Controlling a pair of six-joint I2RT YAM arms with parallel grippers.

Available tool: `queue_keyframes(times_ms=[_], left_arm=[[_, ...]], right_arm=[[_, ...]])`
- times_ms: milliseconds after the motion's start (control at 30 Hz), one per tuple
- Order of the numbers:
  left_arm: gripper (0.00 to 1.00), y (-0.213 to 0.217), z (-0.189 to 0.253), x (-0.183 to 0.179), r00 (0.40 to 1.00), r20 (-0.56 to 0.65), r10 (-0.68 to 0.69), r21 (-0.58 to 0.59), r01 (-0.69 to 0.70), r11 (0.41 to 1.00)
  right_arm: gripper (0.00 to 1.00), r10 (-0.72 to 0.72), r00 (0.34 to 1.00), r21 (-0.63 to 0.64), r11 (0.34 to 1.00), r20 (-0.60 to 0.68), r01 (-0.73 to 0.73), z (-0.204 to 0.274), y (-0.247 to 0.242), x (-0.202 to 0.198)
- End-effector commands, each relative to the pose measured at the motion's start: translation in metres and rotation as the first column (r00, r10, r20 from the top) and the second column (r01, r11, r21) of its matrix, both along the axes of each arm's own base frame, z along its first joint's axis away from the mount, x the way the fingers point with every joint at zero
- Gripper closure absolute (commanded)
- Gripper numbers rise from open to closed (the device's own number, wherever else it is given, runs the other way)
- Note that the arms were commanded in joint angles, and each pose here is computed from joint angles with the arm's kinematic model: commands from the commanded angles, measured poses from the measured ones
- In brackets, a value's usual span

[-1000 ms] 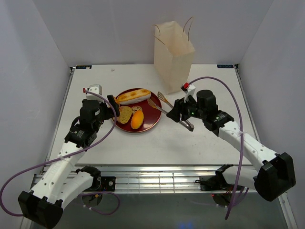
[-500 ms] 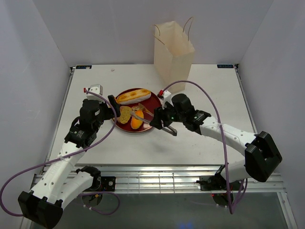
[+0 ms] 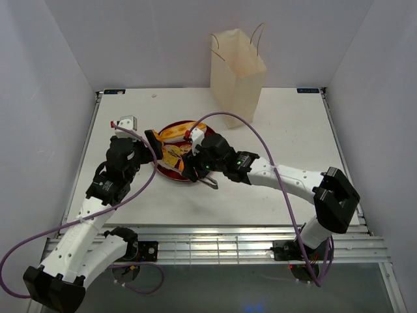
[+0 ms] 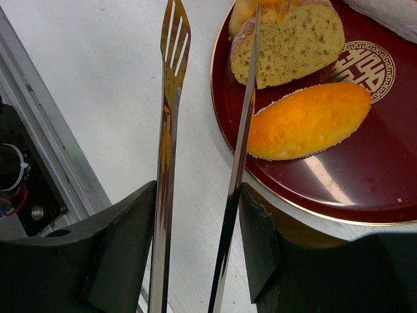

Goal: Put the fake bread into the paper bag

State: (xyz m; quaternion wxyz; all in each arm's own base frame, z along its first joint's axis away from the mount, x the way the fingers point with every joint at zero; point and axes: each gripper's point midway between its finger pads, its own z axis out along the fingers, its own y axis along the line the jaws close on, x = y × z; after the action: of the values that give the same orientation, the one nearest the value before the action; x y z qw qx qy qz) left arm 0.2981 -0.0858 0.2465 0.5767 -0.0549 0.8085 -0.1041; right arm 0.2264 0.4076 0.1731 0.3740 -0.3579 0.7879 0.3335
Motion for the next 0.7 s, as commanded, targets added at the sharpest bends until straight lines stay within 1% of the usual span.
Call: queue_keyframes(times_ms=[0,67,133,333,667], left_arm=[[0.05,0.007,0.01,-0.001,0.998,0.042,0.038,-0.014,-0.038,0.999],[0.05,0.007,0.01,-0.002,0.998,0.041,0.038,-0.014,-0.038,0.999],[0.05,0.007,0.011,-0.002,0.998,0.042,0.04,-0.014,-0.039,0.999],[0.05,0.009,0.012,-0.002,0.998,0.047,0.049,-0.015,-0.048,0.999],[0.05,0.008,0.012,-0.002,0.998,0.046,0.044,-0.018,-0.043,0.999]], right_arm=[[0.43,-0.054,0.997,-0.016,0.998,0.061,0.055,0.005,0.014,0.013],[0.43,-0.056,0.996,-0.034,0.998,0.072,0.059,0.004,0.02,0.012],[0.43,-0.069,0.995,-0.066,0.995,0.078,0.074,-0.005,0.022,0.014],[0.43,-0.105,0.99,-0.111,0.987,0.096,0.116,-0.022,0.025,0.023],[0.43,-0.103,0.992,-0.111,0.988,0.072,0.111,-0.033,0.034,0.019]])
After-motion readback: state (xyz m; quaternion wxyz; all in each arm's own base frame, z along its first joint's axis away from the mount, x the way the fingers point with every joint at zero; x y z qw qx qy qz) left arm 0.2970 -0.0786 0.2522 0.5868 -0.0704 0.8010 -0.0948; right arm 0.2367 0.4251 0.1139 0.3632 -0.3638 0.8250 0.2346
